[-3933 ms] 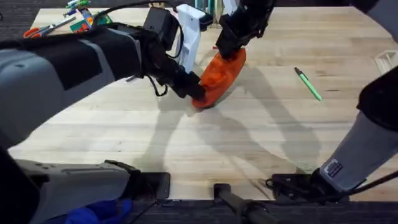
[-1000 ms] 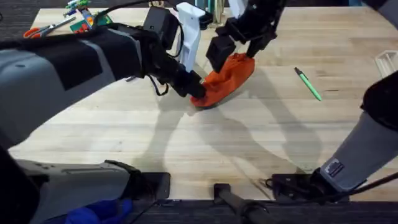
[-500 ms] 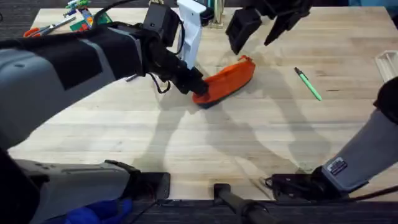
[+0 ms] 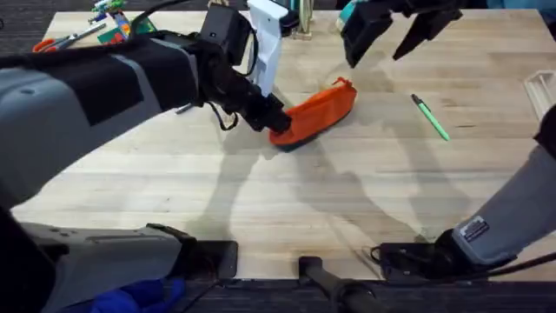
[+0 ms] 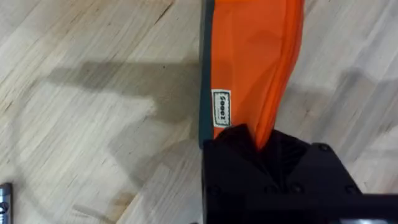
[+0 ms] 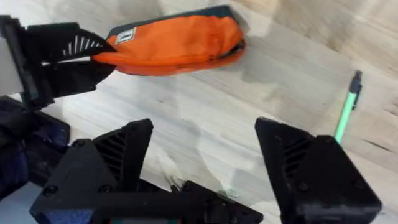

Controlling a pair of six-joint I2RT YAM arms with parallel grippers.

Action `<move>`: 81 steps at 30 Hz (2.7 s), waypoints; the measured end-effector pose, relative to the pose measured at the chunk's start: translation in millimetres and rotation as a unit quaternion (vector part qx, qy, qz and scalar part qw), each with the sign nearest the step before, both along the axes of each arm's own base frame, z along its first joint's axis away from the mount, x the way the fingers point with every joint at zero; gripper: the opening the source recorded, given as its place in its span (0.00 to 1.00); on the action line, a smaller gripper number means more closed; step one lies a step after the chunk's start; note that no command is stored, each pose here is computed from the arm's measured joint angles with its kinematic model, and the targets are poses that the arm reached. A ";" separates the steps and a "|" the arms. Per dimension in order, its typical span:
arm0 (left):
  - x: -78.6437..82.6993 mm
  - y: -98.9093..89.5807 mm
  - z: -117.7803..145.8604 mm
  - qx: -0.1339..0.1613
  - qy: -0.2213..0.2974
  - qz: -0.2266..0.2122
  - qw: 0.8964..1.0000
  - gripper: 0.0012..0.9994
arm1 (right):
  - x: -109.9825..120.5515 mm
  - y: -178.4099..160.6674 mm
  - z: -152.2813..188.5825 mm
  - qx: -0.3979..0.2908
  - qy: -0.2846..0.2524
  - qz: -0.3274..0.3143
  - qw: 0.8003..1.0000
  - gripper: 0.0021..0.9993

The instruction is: Unzip the bag, pick up the pens from the table one at a time and place them inside, then zip the bag closed.

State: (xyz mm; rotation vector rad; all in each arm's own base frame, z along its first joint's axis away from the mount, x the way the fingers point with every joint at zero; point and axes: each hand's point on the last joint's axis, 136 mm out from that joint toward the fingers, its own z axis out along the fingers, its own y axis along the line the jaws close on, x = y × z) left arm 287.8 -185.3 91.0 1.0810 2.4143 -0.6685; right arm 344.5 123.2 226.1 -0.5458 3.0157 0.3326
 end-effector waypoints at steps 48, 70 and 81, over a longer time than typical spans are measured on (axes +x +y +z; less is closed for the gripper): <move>0.1 0.2 -0.1 0.000 0.000 0.000 1.000 0.04 | 5.2 0.8 5.8 0.025 -0.162 0.039 0.986 1.00; 0.0 0.2 -0.1 0.001 0.000 0.000 1.000 0.04 | 35.9 8.8 -37.9 0.017 -0.131 0.020 0.991 0.99; 0.0 0.2 -0.1 0.001 0.000 0.000 1.000 0.04 | 43.2 16.1 -34.5 0.021 -0.152 0.034 0.988 0.99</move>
